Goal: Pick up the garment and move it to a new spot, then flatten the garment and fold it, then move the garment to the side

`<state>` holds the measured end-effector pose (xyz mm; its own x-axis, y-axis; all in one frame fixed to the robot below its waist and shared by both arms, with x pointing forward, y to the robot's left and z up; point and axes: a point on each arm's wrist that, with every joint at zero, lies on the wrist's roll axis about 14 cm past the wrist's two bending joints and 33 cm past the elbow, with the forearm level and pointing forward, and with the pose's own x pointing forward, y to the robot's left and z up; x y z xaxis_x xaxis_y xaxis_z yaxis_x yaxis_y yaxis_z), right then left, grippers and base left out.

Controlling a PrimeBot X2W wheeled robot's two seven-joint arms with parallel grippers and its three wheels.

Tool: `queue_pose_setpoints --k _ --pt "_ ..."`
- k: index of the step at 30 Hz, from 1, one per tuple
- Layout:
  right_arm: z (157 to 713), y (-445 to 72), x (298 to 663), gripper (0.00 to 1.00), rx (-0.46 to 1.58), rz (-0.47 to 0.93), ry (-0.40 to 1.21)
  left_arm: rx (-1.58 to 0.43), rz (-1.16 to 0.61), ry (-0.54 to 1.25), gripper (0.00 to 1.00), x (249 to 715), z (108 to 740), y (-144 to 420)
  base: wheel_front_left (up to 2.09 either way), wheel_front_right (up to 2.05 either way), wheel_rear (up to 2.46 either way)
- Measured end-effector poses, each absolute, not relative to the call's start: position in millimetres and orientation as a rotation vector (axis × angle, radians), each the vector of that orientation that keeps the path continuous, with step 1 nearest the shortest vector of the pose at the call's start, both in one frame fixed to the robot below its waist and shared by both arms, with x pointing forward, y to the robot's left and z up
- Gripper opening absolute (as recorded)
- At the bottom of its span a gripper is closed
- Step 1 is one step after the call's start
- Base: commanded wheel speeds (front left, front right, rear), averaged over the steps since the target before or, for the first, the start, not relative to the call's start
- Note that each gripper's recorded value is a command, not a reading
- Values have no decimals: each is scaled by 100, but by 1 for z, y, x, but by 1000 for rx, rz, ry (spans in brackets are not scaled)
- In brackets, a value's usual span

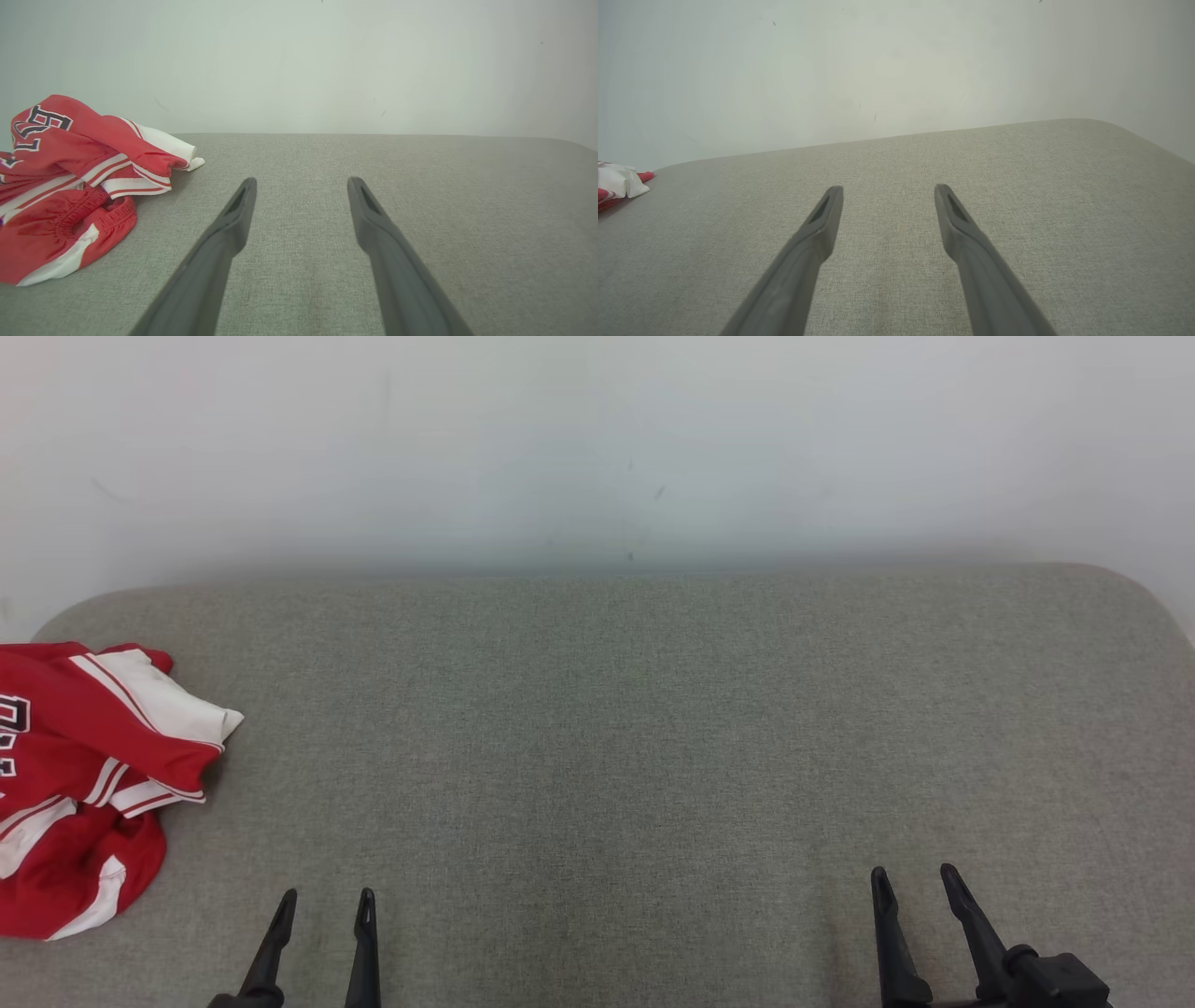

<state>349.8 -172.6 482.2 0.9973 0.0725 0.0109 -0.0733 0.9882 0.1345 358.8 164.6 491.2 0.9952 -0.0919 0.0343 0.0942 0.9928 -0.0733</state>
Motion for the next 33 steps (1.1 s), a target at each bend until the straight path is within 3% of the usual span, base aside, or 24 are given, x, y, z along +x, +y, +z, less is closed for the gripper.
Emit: queue_pose_setpoints --k 33 --pt "477 -165 352 100 131 98 8 -67 -41 -13 100 353 484 180 0 0 0"
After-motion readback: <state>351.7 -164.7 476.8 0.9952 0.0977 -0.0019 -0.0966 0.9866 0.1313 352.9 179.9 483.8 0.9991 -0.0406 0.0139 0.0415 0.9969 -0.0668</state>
